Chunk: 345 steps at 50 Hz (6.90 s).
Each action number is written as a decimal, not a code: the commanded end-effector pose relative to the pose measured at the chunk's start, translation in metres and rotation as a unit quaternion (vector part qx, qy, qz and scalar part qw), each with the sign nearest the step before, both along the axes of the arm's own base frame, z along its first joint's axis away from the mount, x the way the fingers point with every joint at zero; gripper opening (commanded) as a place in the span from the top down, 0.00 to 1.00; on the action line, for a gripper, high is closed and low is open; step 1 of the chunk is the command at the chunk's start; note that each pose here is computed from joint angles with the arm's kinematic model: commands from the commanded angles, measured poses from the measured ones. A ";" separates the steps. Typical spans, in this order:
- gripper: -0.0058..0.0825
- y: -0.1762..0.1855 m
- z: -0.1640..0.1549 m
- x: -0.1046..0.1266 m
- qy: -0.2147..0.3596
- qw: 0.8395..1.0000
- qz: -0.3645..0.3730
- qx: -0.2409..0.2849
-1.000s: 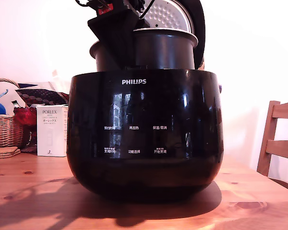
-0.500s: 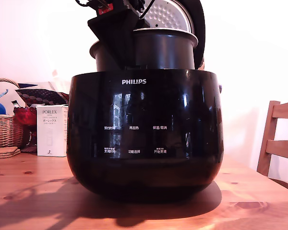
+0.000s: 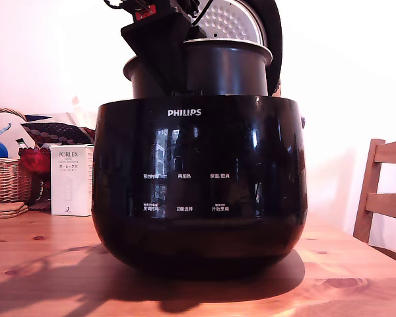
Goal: Place the pot you are holding inside the rice cooker
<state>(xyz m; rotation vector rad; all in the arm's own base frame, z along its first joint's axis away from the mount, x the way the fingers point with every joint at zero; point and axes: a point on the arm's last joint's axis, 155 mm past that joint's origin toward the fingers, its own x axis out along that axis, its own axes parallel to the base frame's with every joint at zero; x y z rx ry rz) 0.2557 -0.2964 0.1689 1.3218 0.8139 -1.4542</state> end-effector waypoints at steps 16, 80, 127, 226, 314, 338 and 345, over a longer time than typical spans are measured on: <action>0.88 -0.012 0.014 0.013 -0.026 0.999 0.016 -0.030; 0.85 -0.011 0.014 0.016 -0.027 0.999 0.030 -0.031; 0.85 -0.006 0.022 0.021 -0.037 0.998 0.043 -0.036; 0.80 -0.004 0.033 0.025 -0.033 0.995 0.075 -0.055; 0.80 0.000 0.032 0.026 -0.024 0.993 0.100 -0.053; 0.80 0.003 0.037 0.023 -0.025 0.993 0.100 -0.055; 0.77 0.001 0.039 0.022 -0.020 0.993 0.103 -0.061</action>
